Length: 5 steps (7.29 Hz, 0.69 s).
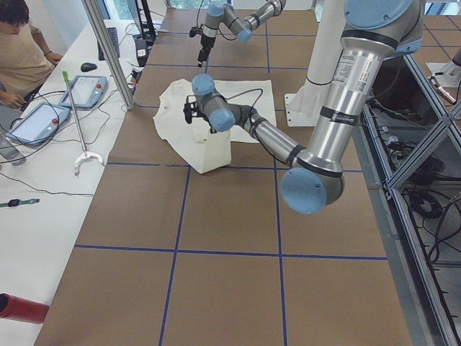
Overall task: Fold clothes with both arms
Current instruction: 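Fold the held sleeve across the chest with the left gripper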
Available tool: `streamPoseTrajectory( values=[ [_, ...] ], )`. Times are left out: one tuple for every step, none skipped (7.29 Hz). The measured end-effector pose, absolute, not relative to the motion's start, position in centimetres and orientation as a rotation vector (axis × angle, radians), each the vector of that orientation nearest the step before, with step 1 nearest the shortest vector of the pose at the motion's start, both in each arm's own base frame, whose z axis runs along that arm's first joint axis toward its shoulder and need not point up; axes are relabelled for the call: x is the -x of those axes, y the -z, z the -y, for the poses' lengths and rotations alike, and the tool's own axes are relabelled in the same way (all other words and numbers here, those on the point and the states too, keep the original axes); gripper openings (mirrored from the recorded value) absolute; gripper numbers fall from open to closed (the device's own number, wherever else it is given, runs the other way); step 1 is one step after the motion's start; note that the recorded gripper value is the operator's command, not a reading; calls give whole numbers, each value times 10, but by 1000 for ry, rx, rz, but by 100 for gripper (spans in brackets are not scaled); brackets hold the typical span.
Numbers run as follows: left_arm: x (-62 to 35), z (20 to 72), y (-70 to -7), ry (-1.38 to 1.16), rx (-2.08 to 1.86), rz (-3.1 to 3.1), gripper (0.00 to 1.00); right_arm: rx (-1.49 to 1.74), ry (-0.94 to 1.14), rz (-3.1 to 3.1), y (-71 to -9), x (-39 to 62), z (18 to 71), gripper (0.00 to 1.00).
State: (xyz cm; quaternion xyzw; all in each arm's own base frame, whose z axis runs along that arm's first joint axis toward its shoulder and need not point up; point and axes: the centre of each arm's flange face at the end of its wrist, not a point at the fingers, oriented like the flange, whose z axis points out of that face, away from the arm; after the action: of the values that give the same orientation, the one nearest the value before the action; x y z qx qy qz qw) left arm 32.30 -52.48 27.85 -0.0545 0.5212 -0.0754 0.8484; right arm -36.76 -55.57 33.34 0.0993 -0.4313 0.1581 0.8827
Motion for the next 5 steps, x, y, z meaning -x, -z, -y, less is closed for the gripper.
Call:
streamPoseTrajectory(
  values=[
    [-337,548,-207,226,111,-1128,0,-201,-294,887,-359,324,558,100],
    [-357,569,-132,302,84,-1168,0,-198,-259,876,-381,290,560,100],
    [-398,582,-61,366,53,-1189,0,-199,-245,866,-393,271,561,100],
    [-459,579,-7,406,25,-1192,0,-201,-246,863,-399,262,562,100],
    [-529,565,22,433,-6,-1201,0,-212,-246,869,-402,255,562,100]
  ],
)
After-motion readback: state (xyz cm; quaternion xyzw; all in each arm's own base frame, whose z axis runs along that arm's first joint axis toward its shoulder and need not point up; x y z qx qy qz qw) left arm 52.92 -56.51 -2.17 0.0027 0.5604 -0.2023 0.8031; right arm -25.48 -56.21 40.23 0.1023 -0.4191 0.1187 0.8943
